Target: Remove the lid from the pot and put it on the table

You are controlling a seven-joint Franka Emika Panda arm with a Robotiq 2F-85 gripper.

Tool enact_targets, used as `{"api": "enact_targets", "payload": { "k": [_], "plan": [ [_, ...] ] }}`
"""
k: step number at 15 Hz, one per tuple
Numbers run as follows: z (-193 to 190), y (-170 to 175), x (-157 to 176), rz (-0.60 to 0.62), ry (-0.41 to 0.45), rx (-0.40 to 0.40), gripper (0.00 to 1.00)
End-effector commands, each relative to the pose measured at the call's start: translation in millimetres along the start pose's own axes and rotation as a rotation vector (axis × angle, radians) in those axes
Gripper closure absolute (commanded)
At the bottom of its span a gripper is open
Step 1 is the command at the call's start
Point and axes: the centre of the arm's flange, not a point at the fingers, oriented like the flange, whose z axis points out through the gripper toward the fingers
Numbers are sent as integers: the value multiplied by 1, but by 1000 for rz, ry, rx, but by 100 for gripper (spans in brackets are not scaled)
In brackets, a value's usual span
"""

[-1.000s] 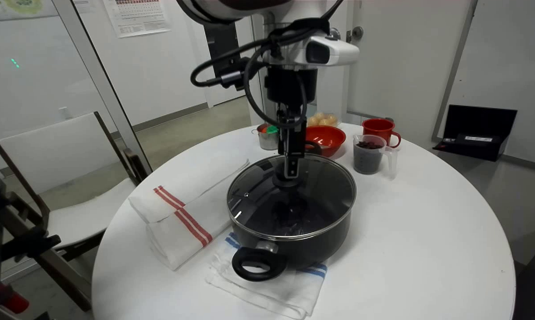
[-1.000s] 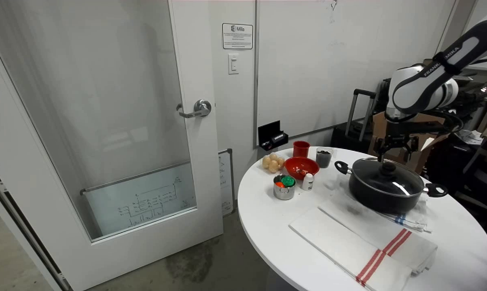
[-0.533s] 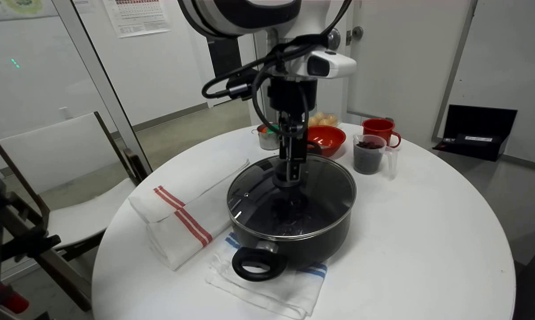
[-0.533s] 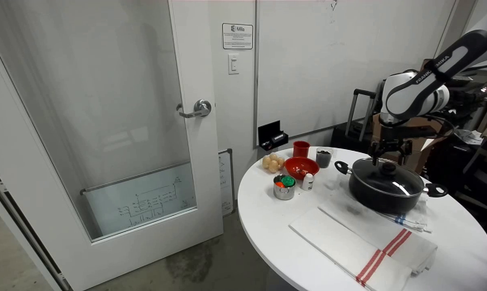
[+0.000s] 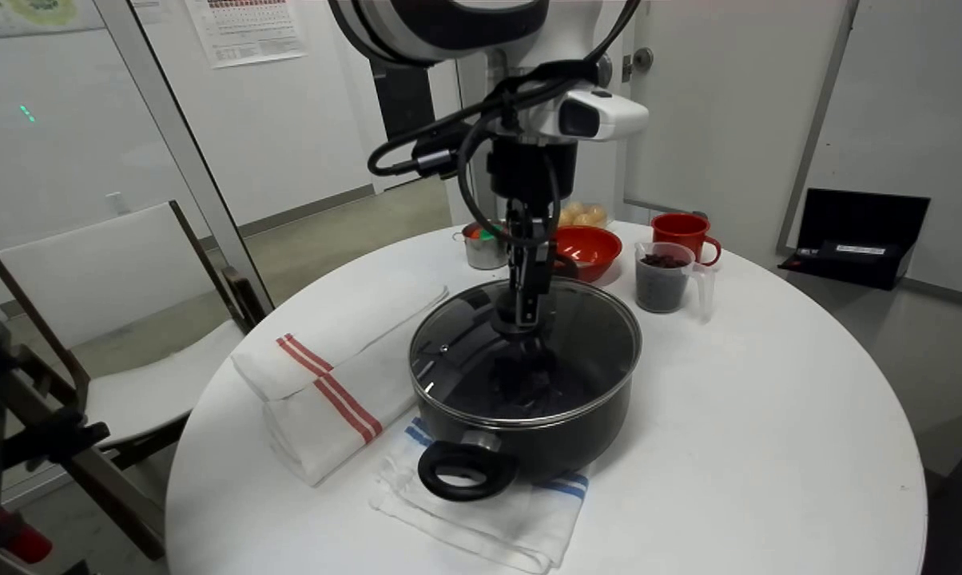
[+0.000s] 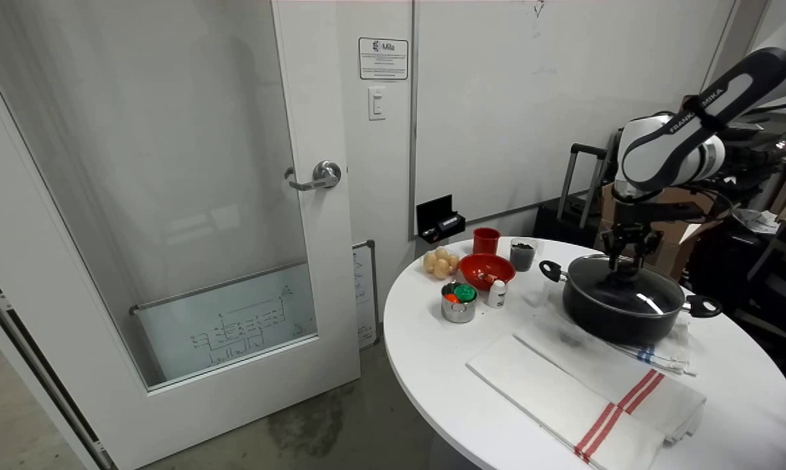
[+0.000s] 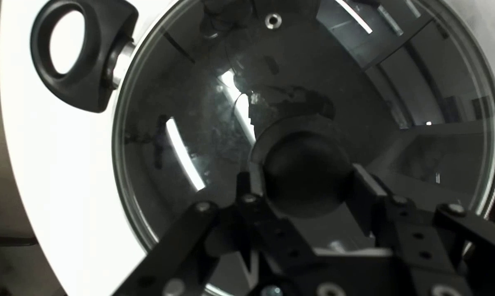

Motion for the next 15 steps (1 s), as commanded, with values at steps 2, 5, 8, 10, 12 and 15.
{"api": "enact_targets", "payload": {
  "k": [2,5,8,10,12,15],
  "plan": [
    [-12,3,-2,6,3,29,74],
    [-29,5,-10,4,26,43,74],
    [-58,6,-20,1,56,71,74],
    [-78,5,-29,-10,75,90,74],
    [-96,0,-39,-33,92,99,74],
    [-116,-18,-56,-87,98,94,74]
  ]
}}
